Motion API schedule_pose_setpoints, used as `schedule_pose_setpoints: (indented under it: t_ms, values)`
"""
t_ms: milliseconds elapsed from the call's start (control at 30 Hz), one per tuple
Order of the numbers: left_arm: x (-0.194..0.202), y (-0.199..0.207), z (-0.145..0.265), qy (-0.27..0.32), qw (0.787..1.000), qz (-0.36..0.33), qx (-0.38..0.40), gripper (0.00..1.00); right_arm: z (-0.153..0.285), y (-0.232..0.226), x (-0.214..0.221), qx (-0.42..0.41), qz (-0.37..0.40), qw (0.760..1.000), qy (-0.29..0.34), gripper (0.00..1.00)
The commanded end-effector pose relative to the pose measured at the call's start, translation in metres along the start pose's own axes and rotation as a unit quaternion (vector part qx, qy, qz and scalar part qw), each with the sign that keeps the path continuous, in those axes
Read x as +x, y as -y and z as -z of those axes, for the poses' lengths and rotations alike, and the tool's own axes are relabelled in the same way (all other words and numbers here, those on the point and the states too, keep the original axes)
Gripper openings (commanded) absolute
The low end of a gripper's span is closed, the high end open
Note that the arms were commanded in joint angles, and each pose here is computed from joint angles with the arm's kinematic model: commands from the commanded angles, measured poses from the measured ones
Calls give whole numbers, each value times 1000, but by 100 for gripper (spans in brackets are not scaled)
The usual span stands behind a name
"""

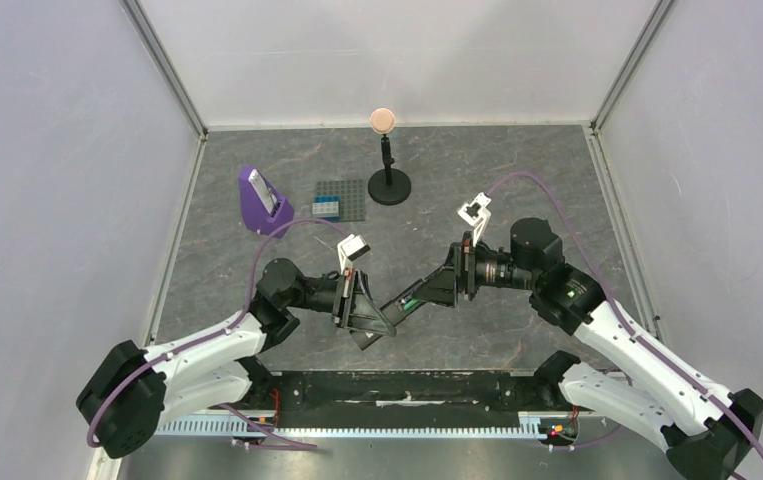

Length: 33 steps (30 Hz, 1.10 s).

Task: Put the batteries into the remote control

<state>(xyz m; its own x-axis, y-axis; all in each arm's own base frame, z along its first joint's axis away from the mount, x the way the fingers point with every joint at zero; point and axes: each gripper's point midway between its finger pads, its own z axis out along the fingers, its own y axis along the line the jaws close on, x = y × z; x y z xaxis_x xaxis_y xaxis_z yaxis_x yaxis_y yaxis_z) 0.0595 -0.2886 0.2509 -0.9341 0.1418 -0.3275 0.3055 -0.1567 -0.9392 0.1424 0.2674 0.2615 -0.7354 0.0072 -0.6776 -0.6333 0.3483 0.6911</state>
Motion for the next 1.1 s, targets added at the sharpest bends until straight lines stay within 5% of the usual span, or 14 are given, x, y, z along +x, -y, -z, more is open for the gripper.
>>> schedule_pose_setpoints:
  t_ms: [0,233,467,700,1067]
  values:
    - [5,20,0,-35,998,-49,19,2,1,-17,-10,-46,-18,998,34,80]
    - [10,16,1,-51,998,-42,16,2,0,-16,-17,-40,-42,997,56,78]
    - [13,11,2,-60,997,-49,1,2,-3,-10,-17,-26,-60,996,52,64]
    - [15,4,3,-67,997,-46,-6,2,1,-16,-21,-32,-56,996,59,77]
    - [19,3,4,-77,996,-50,-4,2,9,-14,10,-51,-49,997,16,67]
